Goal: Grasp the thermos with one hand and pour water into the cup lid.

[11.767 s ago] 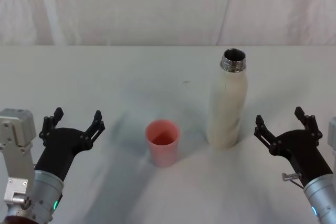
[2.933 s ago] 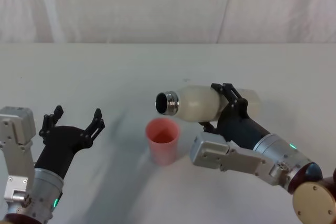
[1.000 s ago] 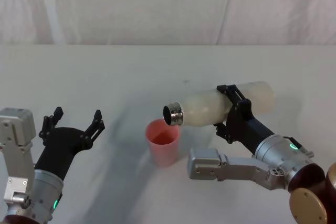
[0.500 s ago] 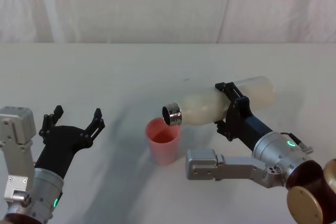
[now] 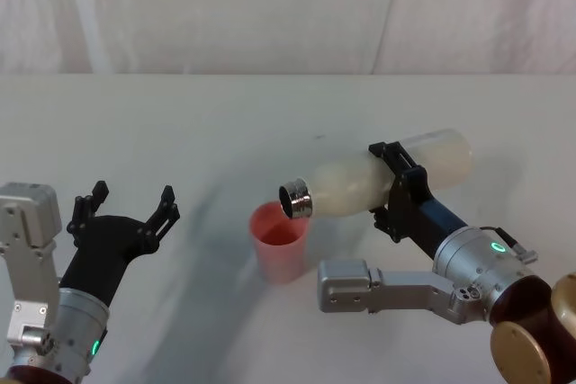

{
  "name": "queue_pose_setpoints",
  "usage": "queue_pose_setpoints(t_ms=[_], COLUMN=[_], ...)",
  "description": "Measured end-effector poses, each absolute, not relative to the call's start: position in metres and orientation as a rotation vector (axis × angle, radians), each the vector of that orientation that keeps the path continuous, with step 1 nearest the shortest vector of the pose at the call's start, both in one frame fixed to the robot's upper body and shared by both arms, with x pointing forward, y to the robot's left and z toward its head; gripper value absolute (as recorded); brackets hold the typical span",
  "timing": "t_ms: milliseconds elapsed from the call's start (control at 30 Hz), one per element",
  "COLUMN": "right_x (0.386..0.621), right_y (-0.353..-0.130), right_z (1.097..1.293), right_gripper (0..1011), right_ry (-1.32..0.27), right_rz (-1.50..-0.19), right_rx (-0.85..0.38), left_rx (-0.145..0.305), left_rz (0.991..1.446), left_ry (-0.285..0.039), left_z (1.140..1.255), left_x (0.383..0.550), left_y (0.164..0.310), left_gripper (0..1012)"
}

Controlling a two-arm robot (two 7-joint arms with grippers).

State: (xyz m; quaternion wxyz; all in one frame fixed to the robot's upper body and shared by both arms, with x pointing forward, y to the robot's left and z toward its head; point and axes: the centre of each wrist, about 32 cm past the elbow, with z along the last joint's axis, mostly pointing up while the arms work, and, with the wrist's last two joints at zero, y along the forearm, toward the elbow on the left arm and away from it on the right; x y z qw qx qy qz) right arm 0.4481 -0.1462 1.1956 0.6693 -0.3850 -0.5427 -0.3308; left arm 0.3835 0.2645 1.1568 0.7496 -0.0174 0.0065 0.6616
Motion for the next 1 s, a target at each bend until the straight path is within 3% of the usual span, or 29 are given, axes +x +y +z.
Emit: queue_pose_setpoints(t_ms=[1000], right_x=[0.4462], right_y=[-0.1457], right_z=[1.1988], right_gripper=[955], right_ry=[-1.261], right_rz=[-0.746], right_rx=[-0.883], left_rx=[-0.038], left_rz=[1.446], left_ry=[0.014], left_z=[1.1568], left_x=[0.3835], left_y=[0.2645], left_gripper=[1001])
